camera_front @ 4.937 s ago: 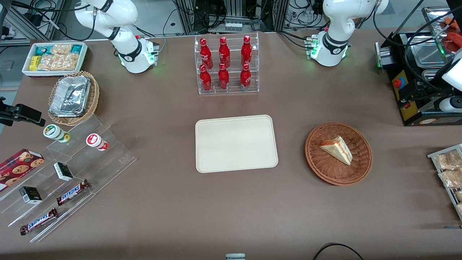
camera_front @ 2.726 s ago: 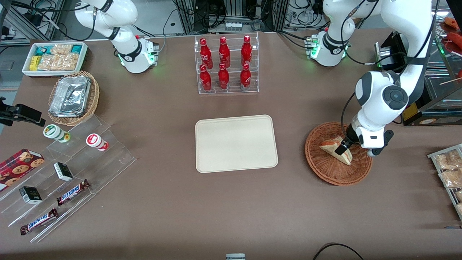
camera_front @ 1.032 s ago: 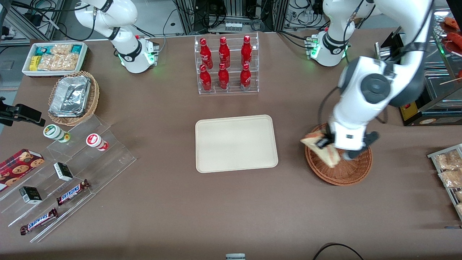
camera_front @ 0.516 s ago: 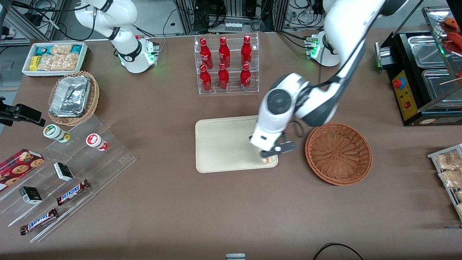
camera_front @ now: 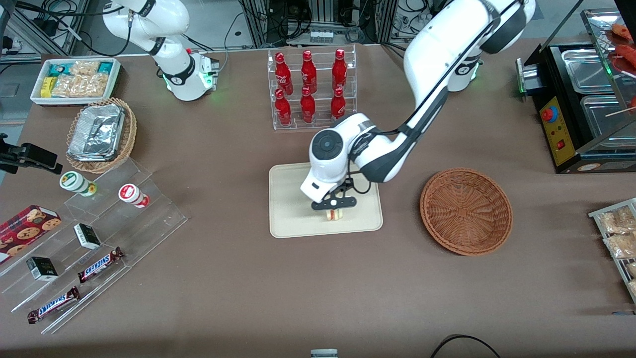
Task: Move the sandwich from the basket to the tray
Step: 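Carry the sandwich with the left gripper over the cream tray and lower it, then open the left gripper to release the sandwich upright on the tray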
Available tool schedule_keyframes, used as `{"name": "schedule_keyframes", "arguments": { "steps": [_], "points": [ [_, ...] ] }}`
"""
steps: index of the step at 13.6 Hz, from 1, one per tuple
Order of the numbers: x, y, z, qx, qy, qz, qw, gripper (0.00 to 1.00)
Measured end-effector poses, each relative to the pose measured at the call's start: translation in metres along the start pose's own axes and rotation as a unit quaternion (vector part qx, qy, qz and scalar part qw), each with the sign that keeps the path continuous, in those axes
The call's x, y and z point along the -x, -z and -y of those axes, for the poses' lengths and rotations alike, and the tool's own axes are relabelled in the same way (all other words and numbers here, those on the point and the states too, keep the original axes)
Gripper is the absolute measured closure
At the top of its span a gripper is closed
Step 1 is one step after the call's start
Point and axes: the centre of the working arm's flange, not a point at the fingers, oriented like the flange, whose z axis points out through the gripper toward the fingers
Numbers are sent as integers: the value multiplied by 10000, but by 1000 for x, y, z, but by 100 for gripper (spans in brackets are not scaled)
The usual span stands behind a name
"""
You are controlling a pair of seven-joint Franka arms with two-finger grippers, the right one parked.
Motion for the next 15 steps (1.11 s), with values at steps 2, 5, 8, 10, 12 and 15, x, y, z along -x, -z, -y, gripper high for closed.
{"name": "schedule_keyframes", "arguments": {
  "steps": [2, 5, 8, 10, 12, 15],
  "points": [
    [9, -14, -14, -42, -189, -32, 9998, 83],
    [18, -25, -24, -67, -631, -44, 9980, 83],
    [20, -27, -26, -81, -754, -49, 9971, 68],
    [18, -25, -26, -66, -739, -70, 9972, 46],
    [14, -17, -27, -14, -716, -124, 9974, 24],
    [8, 18, -28, 83, -670, -306, 9972, 0]
  ]
}}
